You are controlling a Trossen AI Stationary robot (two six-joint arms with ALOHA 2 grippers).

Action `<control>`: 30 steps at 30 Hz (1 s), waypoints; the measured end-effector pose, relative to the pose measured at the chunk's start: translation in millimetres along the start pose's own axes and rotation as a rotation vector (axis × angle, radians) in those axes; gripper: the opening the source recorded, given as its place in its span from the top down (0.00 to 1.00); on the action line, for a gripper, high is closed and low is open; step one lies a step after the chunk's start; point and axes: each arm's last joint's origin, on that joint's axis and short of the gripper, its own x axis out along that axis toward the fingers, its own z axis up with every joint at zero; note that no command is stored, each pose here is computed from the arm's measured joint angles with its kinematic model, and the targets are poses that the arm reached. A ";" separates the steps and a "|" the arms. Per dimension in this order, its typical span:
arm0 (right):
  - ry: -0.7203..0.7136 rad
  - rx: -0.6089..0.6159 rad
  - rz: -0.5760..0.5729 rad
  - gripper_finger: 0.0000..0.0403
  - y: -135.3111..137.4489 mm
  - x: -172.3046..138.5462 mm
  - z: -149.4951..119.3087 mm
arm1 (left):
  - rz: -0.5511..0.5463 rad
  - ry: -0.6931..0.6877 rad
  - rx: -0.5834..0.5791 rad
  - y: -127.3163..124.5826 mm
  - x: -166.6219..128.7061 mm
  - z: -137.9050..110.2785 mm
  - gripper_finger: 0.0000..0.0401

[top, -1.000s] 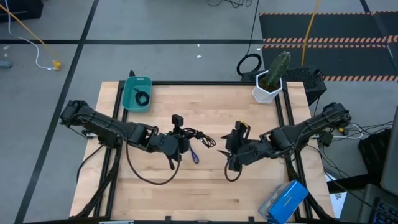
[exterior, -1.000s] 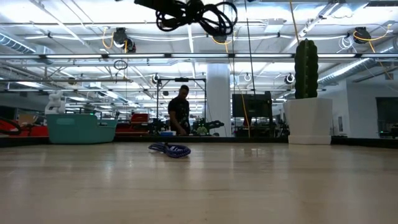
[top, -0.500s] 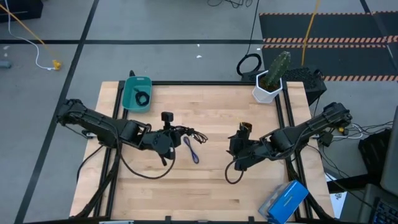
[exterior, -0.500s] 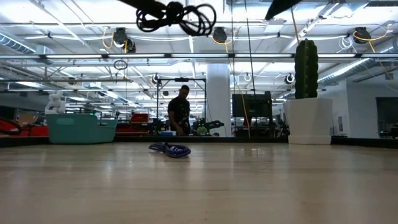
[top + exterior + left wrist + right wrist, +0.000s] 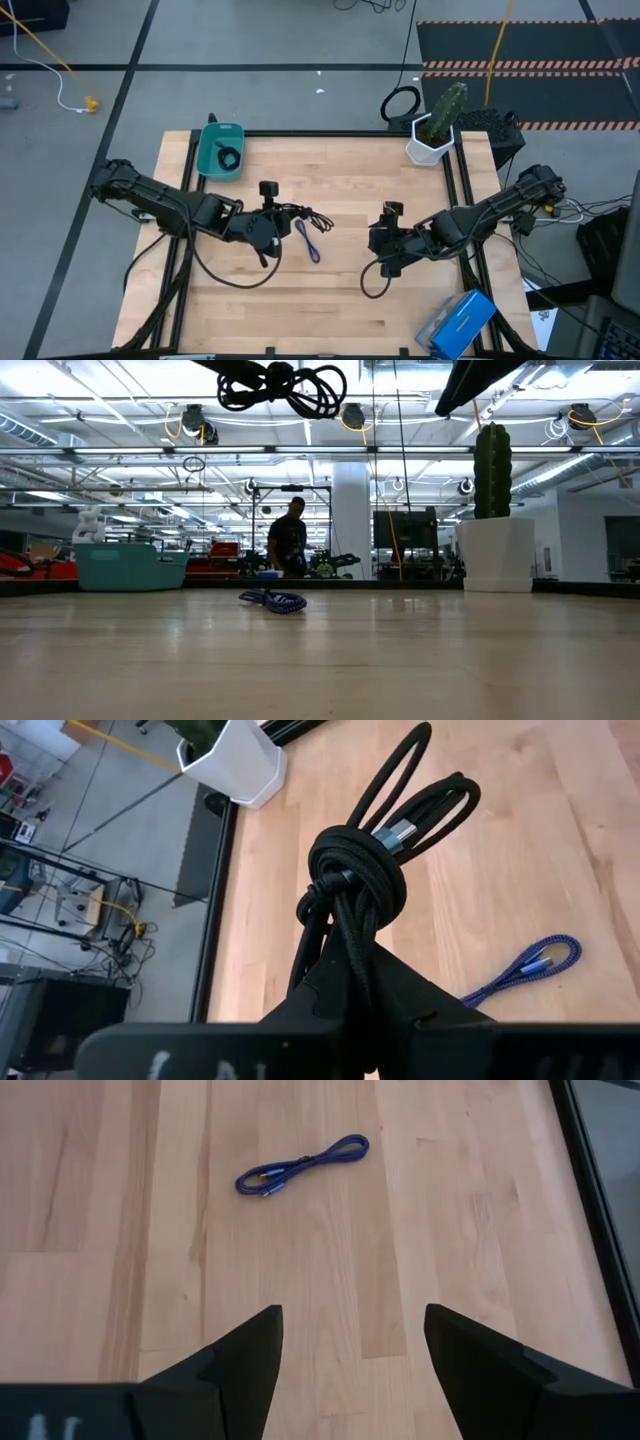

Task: Pick and place USB-C Cables
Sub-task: Put the black USB cable into the blue bin

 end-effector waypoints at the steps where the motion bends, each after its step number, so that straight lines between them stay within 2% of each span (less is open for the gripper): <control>1: 0.000 0.000 0.000 0.41 0.0 0.0 0.0 | 0.000 0.000 0.000 0.0 0.0 0.0 0.93; 4: -0.001 -0.004 -0.004 0.41 -0.1 0.0 0.1 | 0.000 0.000 0.000 0.0 0.0 0.0 0.92; 10: -0.001 -0.004 -0.004 0.41 -0.1 0.0 0.0 | 0.000 0.001 0.000 -0.1 0.1 -0.1 0.97; 16: -0.001 -0.004 -0.004 0.41 -0.1 0.0 0.0 | -0.002 0.001 -0.002 0.0 0.1 -0.1 0.91; 21: -0.001 -0.004 -0.004 0.41 -0.1 0.0 0.0 | -0.004 0.003 0.008 0.1 0.3 -0.4 0.97; 24: -0.001 -0.004 -0.004 0.41 -0.1 0.1 -0.1 | -0.005 0.007 0.013 1.2 1.2 -0.9 0.96; 27: -0.001 -0.005 -0.004 0.41 -0.1 0.1 -0.1 | -0.042 0.015 0.022 3.3 3.5 -2.2 0.92; 30: 0.000 -0.008 -0.004 0.41 -0.1 0.1 -0.1 | -0.091 0.045 0.063 8.6 6.1 -4.9 0.92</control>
